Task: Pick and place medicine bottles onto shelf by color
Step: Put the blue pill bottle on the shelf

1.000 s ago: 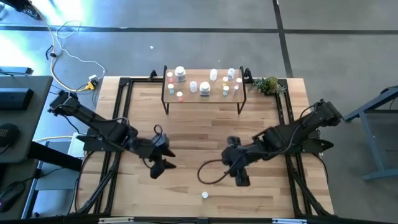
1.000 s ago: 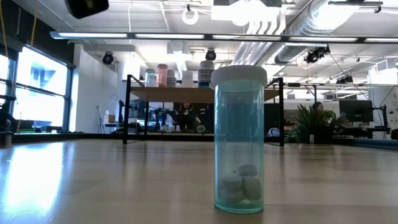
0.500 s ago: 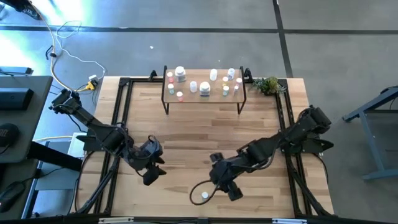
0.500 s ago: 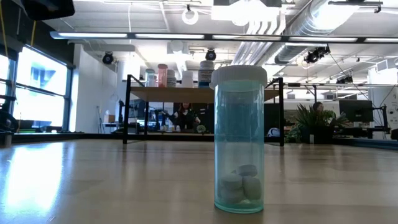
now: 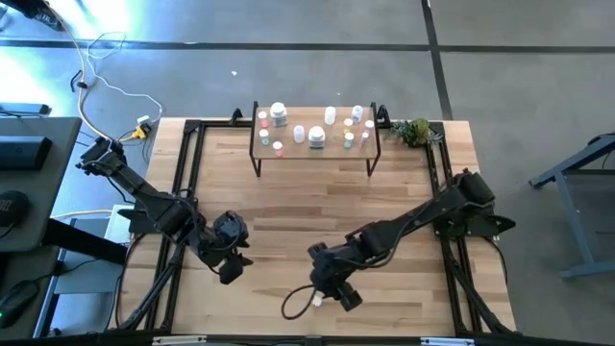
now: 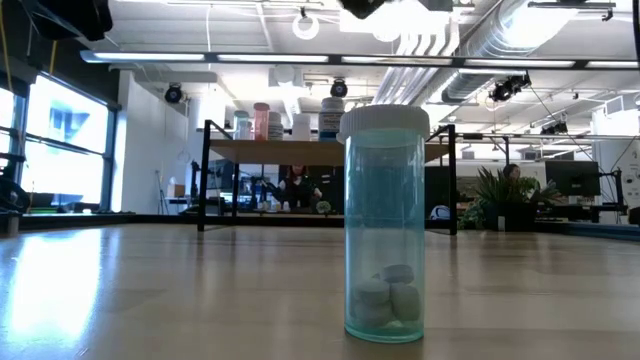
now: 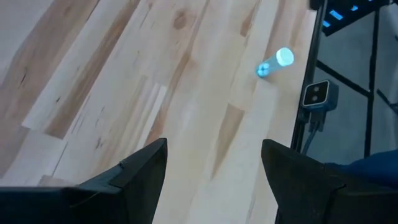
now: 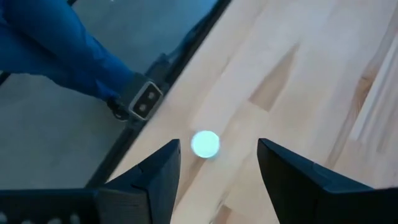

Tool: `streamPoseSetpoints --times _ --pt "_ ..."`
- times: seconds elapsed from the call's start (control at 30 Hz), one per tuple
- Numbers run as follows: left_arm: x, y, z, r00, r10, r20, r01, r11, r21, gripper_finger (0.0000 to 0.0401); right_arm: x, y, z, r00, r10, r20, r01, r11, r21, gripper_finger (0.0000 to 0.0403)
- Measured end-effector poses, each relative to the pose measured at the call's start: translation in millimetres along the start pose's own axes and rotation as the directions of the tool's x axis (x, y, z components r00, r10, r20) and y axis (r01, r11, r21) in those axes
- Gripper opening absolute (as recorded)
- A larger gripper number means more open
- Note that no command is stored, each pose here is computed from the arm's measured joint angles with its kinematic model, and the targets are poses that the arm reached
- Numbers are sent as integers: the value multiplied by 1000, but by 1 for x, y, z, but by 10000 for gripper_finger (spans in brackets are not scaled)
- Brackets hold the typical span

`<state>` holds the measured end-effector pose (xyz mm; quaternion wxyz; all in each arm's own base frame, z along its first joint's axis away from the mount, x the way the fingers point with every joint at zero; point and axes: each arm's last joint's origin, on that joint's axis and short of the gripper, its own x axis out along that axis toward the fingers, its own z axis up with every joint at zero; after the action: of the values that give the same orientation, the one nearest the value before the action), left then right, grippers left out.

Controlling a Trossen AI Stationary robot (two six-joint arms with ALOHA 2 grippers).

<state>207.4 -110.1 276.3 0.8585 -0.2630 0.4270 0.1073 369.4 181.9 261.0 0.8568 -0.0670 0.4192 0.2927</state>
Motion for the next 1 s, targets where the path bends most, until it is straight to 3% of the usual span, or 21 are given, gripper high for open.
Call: streamPoseSetpoints --times 0.43,1.0 --pt "0 -1 -1 1000 -1 -3 1 1000 0 252 53 1 -12 998 28 -52 -35 990 -136 204" --pt "0 0 -1 1000 1 -5 -1 1000 -2 252 89 3 -29 992 39 -121 -58 985 -160 204"
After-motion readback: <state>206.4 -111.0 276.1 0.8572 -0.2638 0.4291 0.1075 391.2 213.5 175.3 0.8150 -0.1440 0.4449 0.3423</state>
